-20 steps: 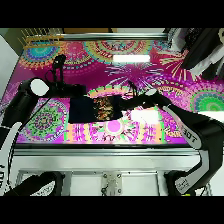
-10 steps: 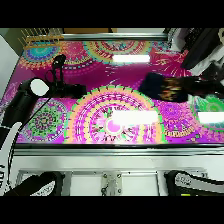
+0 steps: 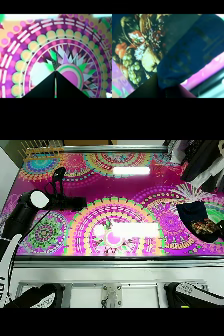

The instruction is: Fold the clothes and pants, and hang the long-sleeved shirts on hangers.

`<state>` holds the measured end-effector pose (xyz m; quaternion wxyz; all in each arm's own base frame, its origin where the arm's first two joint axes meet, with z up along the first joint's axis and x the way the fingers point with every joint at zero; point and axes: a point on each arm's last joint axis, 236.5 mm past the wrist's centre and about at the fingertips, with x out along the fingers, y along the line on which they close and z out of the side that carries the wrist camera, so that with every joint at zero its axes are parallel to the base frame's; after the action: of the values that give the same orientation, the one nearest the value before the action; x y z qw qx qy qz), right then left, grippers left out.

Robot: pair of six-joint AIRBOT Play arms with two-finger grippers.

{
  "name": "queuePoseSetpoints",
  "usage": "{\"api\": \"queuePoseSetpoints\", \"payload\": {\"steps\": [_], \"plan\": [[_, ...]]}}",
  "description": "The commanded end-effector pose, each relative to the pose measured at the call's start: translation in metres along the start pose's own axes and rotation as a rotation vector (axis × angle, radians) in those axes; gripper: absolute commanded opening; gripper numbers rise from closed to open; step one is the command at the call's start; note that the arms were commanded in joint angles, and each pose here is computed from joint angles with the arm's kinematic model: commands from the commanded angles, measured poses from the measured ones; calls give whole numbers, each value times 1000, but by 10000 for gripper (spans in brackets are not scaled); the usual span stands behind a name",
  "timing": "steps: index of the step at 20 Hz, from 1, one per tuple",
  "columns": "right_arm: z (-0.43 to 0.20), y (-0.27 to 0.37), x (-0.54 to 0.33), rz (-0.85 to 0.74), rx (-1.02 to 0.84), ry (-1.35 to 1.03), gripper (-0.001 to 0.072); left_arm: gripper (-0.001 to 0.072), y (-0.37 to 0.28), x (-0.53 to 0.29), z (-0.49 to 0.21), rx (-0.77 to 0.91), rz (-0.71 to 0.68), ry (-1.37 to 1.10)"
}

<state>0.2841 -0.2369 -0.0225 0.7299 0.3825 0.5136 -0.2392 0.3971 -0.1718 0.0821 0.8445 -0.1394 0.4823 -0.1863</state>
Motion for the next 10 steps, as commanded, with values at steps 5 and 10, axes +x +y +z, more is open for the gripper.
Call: {"api": "queuePoseSetpoints", "payload": {"steps": [5, 10], "plan": [[-66, -11, 9, -14, 84, 128, 92, 7, 0, 0, -2, -1, 1, 8], [-50, -40, -31, -171, -11, 54, 611, 7, 0, 0, -2, 0, 1, 8]]}}
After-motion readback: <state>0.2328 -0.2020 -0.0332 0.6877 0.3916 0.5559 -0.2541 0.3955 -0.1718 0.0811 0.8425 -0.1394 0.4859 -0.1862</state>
